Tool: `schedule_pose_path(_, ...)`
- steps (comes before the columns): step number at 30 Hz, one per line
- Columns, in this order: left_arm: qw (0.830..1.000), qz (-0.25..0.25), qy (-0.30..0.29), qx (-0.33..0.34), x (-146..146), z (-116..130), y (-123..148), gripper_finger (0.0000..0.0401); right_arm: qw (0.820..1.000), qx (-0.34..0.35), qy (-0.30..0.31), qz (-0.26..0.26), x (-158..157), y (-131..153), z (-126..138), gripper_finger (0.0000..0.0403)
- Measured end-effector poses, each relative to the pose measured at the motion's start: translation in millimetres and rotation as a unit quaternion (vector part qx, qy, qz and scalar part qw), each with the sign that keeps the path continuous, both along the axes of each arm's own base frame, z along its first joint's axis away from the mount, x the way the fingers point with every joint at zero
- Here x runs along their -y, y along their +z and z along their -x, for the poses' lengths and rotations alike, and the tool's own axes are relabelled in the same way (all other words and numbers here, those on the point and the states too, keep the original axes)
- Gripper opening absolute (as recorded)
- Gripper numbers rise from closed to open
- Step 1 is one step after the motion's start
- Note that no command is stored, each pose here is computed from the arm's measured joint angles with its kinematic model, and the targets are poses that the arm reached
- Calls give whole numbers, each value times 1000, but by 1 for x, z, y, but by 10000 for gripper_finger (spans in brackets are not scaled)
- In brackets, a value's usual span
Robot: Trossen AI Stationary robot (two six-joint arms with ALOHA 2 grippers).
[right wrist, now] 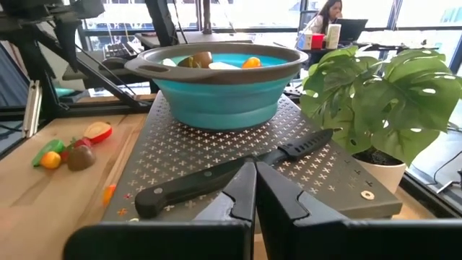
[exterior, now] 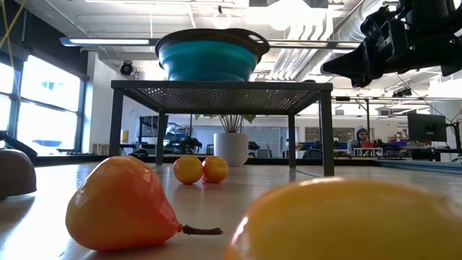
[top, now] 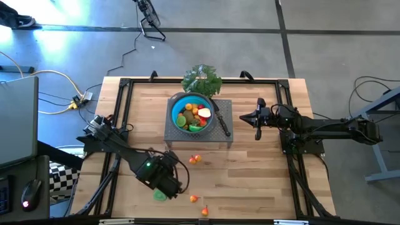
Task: Pick & Place Fruit
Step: Put the apple into the blue strainer bowl on the shelf
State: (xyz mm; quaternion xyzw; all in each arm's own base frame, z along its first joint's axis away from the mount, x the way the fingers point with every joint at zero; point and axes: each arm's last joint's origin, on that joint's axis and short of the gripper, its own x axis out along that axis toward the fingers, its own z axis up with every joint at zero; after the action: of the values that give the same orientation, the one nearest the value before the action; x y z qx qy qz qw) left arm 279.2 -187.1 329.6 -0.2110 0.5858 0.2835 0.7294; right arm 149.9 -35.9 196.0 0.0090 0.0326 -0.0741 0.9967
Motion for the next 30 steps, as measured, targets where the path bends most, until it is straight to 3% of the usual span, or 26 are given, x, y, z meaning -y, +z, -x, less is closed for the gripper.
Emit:
schedule_pose_path(6, 997, -60, -49, 13, -6, 3, -4, 81, 1000, -7, 2, -3, 0, -1, 0, 2)
schedule_pose_path(12, 990, -120, -60, -52, -16, 16, -46, 14, 1000, -7, 2, -2, 0, -1, 0, 2)
schedule_pose_path(16, 988, -126, -62, -58, -23, 26, -62, 6, 1000, -7, 1, -2, 0, -1, 0, 2)
schedule_pose_path(22, 988, -119, -94, -13, -32, 44, -58, 1, 1000, -3, -3, -19, 0, -1, 0, 2)
schedule_pose_path(25, 984, -140, -103, 28, -36, 64, -53, 1, 1000, -2, -4, -28, 0, -1, 0, 2)
schedule_pose_path(30, 981, -119, -90, 124, -37, 99, -54, 0, 1000, 7, -4, -26, 0, 1, 0, 2)
